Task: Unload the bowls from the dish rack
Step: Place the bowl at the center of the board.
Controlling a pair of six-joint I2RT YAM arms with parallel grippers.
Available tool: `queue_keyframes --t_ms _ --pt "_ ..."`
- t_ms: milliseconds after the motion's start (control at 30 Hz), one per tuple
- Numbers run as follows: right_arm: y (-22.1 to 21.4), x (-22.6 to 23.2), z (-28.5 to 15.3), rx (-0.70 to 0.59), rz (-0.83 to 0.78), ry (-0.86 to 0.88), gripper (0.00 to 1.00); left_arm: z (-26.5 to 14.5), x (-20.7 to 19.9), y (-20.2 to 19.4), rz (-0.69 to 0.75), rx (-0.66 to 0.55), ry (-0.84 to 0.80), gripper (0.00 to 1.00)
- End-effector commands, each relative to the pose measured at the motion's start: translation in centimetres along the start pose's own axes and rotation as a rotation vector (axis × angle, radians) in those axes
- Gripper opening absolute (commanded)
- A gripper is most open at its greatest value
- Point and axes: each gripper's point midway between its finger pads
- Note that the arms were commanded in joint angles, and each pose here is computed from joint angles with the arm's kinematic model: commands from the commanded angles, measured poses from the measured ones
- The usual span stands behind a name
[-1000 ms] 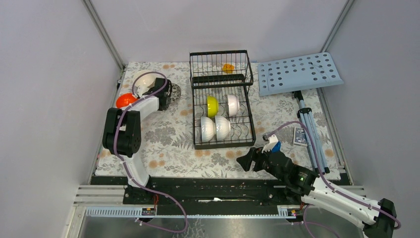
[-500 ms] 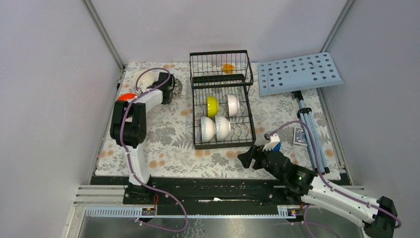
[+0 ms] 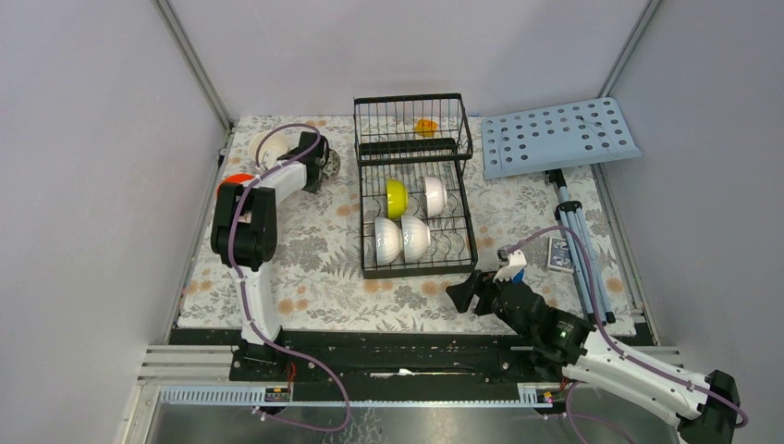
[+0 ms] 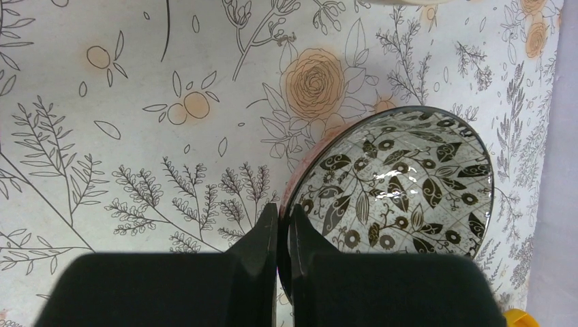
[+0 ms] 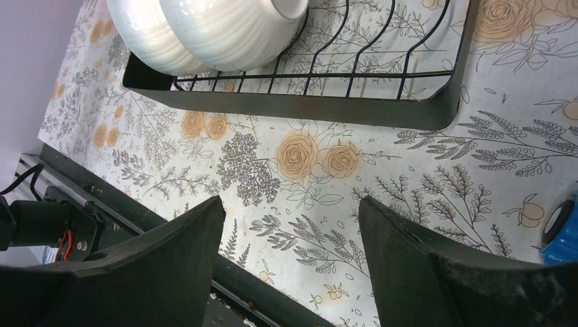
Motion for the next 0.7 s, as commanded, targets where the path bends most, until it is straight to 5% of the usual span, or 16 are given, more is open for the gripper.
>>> queue_keyframes --t_ms 0,333,600,667 --pt "0.6 -0.6 -0.3 -0.036 0.015 -0.029 0.79 -0.7 -2.6 0.7 -0.049 -0.023 -0.058 0.06" --pt "1.2 -0.9 -1.1 -0.032 0.016 -0.055 0.81 -3.0 -2.7 1.0 -0.046 0.009 -0.114 0.44" --pt "2.0 -0.4 -2.0 -0.030 0.038 -0.054 0.85 -10.2 -3.3 3.4 -0.032 0.044 -0.263 0.90" --pt "2.3 0.0 -2.2 -0.029 0.055 -0.043 0.98 -13.0 -2.7 3.6 0.007 0.086 -0.343 0.98"
Point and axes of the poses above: each gripper's point midway between its finger pads, its own z axis out along the fingers, its own x axis along the line the jaws close on, y = z × x, and after that the axes turned 4 degrees about -z, right-handed
